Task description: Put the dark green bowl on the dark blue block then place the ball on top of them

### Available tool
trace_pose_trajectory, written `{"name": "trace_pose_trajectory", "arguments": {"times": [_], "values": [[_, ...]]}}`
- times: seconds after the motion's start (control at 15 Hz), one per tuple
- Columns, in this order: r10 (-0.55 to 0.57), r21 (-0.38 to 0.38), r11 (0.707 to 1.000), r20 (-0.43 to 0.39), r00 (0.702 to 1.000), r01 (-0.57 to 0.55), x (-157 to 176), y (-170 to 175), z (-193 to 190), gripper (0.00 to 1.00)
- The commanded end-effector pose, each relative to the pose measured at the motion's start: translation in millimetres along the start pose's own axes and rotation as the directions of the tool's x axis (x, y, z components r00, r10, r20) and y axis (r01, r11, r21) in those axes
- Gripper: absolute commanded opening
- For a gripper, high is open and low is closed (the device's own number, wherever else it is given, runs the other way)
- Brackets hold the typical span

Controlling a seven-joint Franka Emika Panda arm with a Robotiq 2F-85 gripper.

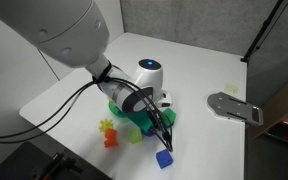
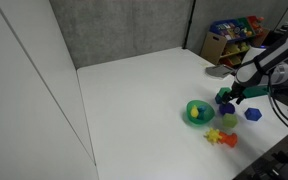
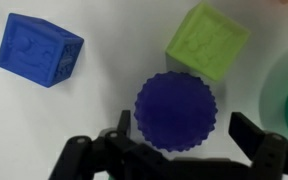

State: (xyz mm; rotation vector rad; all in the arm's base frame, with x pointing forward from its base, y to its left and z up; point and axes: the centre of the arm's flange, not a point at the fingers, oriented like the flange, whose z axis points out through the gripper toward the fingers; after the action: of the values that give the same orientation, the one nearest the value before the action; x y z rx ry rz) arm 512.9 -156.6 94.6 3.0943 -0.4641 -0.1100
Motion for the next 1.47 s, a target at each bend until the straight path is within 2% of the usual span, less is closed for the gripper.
{"name": "trace_pose_trajectory", "arguments": {"times": [0.0,0.67,0.73,0.87,0.93,1.4], "values": [[0.035,-0.034,0.999,-0.028,0.999,-0.036,7.2,-1.5,6.0,1.00],[0.068,-0.045,0.997,-0.020,0.997,-0.069,18.3,-6.8,24.9,1.00],[0.067,-0.044,0.997,-0.021,0.998,-0.068,19.4,-7.2,25.8,0.81],[0.064,-0.043,0.997,-0.021,0.998,-0.065,21.3,-7.9,25.3,0.64],[0.062,-0.042,0.997,-0.027,0.998,-0.063,23.2,-8.6,20.6,0.60],[0.022,-0.006,1.000,-0.041,0.999,-0.022,16.9,-24.8,-13.7,0.47]]}}
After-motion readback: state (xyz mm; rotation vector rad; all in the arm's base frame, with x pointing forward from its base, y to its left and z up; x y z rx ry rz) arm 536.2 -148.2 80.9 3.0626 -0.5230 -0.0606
